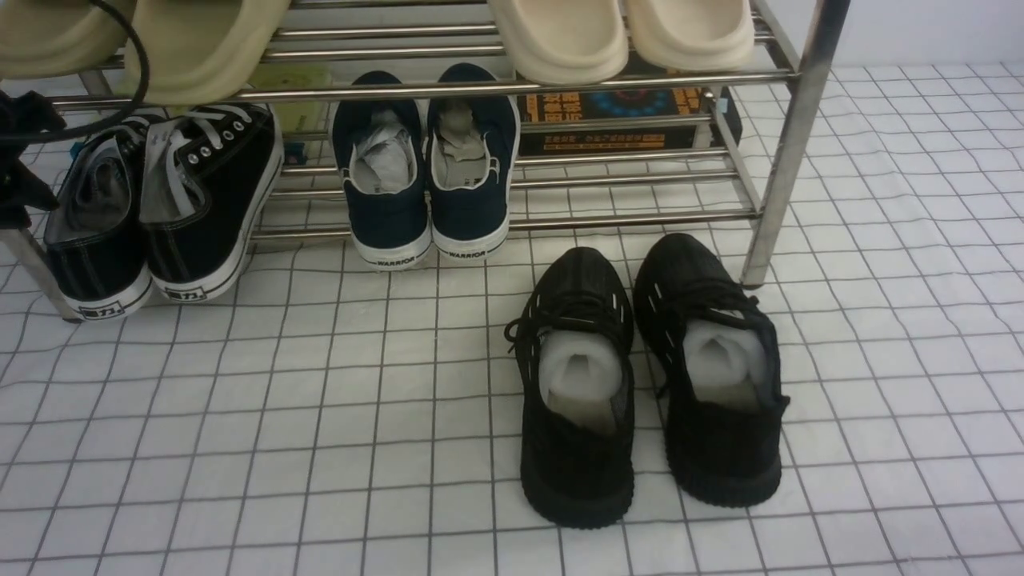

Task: Take the shoes off the shelf with your hand from the white checkered tablecloth.
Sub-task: 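Grasp the leftmost shoe on the bottom shelf of the shoe rack with the left gripper, then set the held shoe down on the floor in front of the rack with the left gripper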

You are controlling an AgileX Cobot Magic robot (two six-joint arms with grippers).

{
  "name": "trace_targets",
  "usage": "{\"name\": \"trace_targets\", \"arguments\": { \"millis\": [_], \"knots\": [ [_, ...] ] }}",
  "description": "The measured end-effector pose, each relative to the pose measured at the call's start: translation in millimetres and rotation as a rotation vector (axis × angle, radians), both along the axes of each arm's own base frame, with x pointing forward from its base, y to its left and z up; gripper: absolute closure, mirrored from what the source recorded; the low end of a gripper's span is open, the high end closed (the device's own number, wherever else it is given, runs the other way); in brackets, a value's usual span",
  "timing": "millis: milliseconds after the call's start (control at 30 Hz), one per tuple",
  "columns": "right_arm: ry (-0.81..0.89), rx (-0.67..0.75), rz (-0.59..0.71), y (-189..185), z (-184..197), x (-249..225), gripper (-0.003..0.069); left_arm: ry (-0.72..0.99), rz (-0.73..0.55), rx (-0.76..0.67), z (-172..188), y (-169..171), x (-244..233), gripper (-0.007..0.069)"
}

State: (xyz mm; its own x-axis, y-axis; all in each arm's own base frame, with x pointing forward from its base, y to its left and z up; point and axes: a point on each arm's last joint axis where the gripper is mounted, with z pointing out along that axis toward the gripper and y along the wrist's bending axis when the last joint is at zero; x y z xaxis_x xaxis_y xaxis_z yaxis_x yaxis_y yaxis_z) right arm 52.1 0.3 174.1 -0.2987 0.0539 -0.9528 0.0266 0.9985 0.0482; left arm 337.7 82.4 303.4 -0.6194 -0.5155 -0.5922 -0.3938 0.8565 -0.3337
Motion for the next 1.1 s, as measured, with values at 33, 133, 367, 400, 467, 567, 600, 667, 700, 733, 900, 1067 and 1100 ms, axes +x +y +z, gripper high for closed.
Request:
{"name": "trace_targets", "arguments": {
  "millis": [33, 133, 367, 400, 467, 567, 600, 667, 700, 733, 900, 1067, 1100],
  "knots": [
    [0.0, 0.0, 0.0, 0, 0, 0, 0.0421, 0.002, 0.004, 0.004, -6, 2, 4, 0.0329],
    [0.0, 0.0, 0.0, 0, 0, 0, 0.0421, -0.011, 0.022, -0.011, -16, 4, 14, 0.0249],
    [0.0, 0.0, 0.0, 0, 0, 0, 0.0421, 0.013, 0.045, -0.03, -44, 10, 30, 0.02],
    [0.0, 0.0, 0.0, 0, 0, 0, 0.0421, 0.022, 0.046, -0.031, -50, 11, 32, 0.0218],
    [0.0, 0.0, -0.001, 0, 0, 0, 0.0421, 0.036, 0.046, -0.035, -55, 11, 34, 0.0281],
    [0.0, 0.0, -0.001, 0, 0, 0, 0.0421, 0.054, 0.032, -0.014, -57, 12, 33, 0.0465],
    [0.0, 0.0, -0.001, 0, 0, 0, 0.0421, 0.055, 0.032, -0.014, -57, 12, 33, 0.0478],
    [0.0, 0.0, -0.001, 0, 0, 0, 0.0421, 0.069, 0.016, 0.005, -57, 12, 32, 0.0564],
    [0.0, 0.0, -0.001, 0, 0, 0, 0.0421, 0.089, -0.004, 0.028, -54, 12, 28, 0.0596],
    [0.0, 0.0, -0.001, 0, 0, 0, 0.0421, 0.109, -0.018, 0.04, -50, 11, 24, 0.0606],
    [0.0, 0.0, -0.001, 0, 0, 0, 0.0421, 0.224, -0.079, 0.119, -14, 5, -13, 0.0613],
    [0.0, 0.0, -0.001, 0, 0, 0, 0.0421, 0.345, -0.086, 0.143, 11, -2, -56, 0.0612],
    [0.0, 0.0, -0.001, 0, 0, 0, 0.0421, 0.375, -0.085, 0.15, 9, -4, -67, 0.0612]
  ]
}}
